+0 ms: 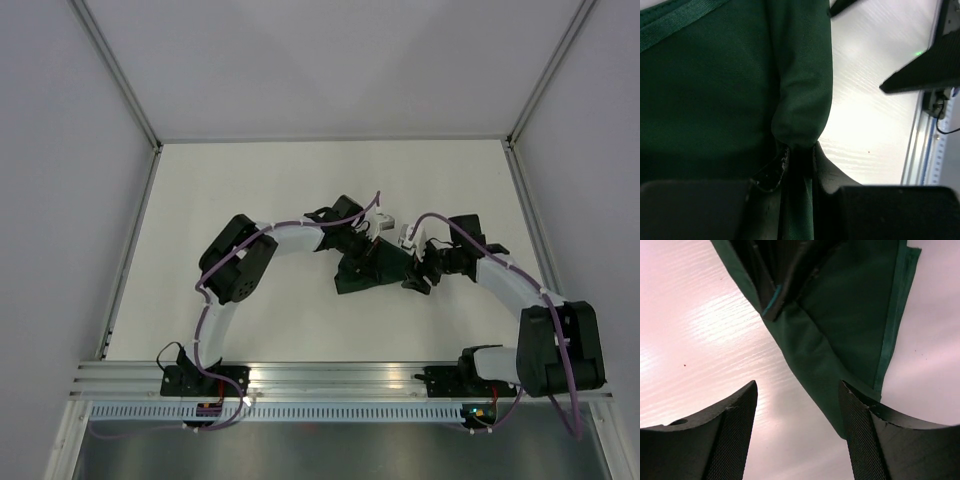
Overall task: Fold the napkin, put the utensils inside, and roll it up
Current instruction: Roll the napkin with the utensil
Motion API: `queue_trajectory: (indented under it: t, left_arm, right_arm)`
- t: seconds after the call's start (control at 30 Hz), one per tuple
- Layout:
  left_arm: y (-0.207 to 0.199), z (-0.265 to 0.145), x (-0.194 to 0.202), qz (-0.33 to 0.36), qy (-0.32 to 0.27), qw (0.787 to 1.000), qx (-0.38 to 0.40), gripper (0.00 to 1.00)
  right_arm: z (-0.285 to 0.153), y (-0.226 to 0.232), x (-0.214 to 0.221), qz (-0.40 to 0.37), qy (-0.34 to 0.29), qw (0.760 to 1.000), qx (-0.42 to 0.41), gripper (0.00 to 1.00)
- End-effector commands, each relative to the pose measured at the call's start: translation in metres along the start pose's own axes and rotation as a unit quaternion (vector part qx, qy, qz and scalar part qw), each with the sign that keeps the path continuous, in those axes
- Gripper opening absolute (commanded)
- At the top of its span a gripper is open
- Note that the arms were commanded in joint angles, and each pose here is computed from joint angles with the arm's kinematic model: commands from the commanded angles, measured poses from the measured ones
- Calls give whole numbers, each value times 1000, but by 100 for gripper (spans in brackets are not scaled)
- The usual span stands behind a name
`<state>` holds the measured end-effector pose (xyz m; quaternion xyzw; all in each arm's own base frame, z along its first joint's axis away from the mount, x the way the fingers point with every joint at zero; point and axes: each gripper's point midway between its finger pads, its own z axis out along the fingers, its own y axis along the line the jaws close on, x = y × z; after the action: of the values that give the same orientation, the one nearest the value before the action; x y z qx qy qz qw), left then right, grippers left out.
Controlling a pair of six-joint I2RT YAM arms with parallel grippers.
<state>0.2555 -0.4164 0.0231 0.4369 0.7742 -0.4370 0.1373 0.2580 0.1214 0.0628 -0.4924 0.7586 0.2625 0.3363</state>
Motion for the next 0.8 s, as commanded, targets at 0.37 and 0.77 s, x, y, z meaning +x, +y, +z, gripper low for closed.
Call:
queue_trajectory:
  t: [0.37,0.77]
  left_arm:
    - [10,13,102,-187,160,969,16,14]
    - [9,11,96,-181,158,970,21,25]
  right_arm:
    - [41,25,-8,-256,23,963,79,72]
    - [62,41,11,-260,63,963,38,51]
